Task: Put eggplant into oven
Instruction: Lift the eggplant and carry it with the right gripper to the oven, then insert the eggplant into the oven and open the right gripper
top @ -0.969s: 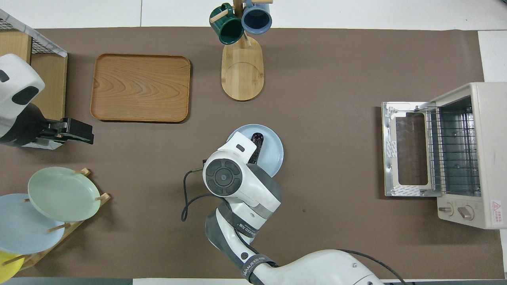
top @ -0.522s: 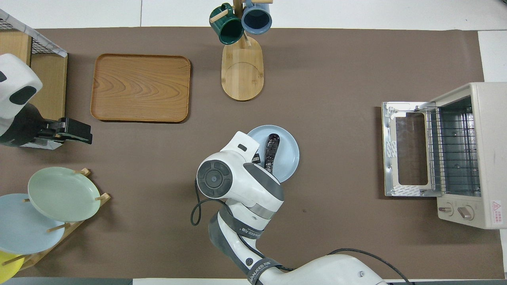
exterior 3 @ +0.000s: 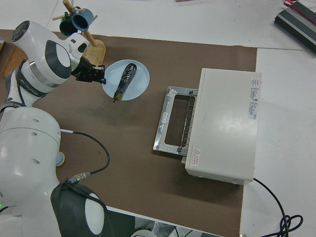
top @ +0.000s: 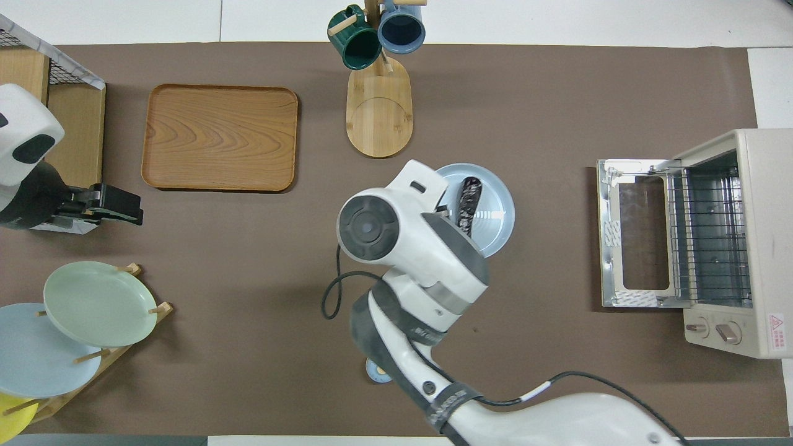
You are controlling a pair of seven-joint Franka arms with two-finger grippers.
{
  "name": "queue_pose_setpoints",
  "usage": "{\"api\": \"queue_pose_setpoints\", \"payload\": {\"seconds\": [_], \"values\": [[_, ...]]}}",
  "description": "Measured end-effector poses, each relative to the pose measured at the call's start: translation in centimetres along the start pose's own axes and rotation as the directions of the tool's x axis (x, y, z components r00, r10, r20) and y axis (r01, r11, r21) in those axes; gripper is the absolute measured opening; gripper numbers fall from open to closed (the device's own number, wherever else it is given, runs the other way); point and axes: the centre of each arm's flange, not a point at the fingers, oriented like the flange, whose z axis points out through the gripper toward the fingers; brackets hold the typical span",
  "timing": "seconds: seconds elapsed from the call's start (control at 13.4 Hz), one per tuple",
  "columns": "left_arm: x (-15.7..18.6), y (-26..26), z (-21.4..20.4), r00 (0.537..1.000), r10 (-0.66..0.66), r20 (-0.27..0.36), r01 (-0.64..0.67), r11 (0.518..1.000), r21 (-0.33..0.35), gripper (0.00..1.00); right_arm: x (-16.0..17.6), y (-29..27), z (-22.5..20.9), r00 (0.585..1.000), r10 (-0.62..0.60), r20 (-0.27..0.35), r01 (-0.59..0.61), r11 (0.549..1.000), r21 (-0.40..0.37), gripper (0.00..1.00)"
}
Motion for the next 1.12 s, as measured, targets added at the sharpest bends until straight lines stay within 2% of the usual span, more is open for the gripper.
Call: {"api": "queue_pose_setpoints", "payload": {"seconds": [0.15, 0.3, 0.67, 0.97, 1.12], "values": [[0.0, 0.0, 0.0, 1.0, 0.0, 0.0, 0.0, 1.0, 0.0, 1.0, -2.8, 6.6, -0.2, 0.999, 0.005, 0.051, -0.005, 1.0, -0.002, 0.03], [0.0, 0.0, 0.0, 1.0, 0.0, 0.0, 0.0, 1.0, 0.0, 1.0, -5.2, 10.6, 2.2, 0.995, 0.011, 0.097, -0.011, 1.0, 0.003, 0.03], [0.0, 0.0, 0.0, 1.0, 0.0, 0.0, 0.0, 1.0, 0.0, 1.0, -7.5, 11.9, 8.1, 0.996, 0.001, 0.091, -0.003, 1.0, 0.023, 0.03], [0.0, 0.0, 0.0, 1.0, 0.0, 0.0, 0.0, 1.0, 0.0, 1.0, -9.9, 18.4, 11.0, 0.99, -0.002, 0.14, -0.004, 0.999, 0.037, 0.03], [0.0, 0.0, 0.0, 1.0, 0.0, 0.0, 0.0, 1.0, 0.0, 1.0, -11.4, 19.1, 12.9, 0.987, 0.008, 0.16, -0.016, 0.999, 0.048, 0.03]]}}
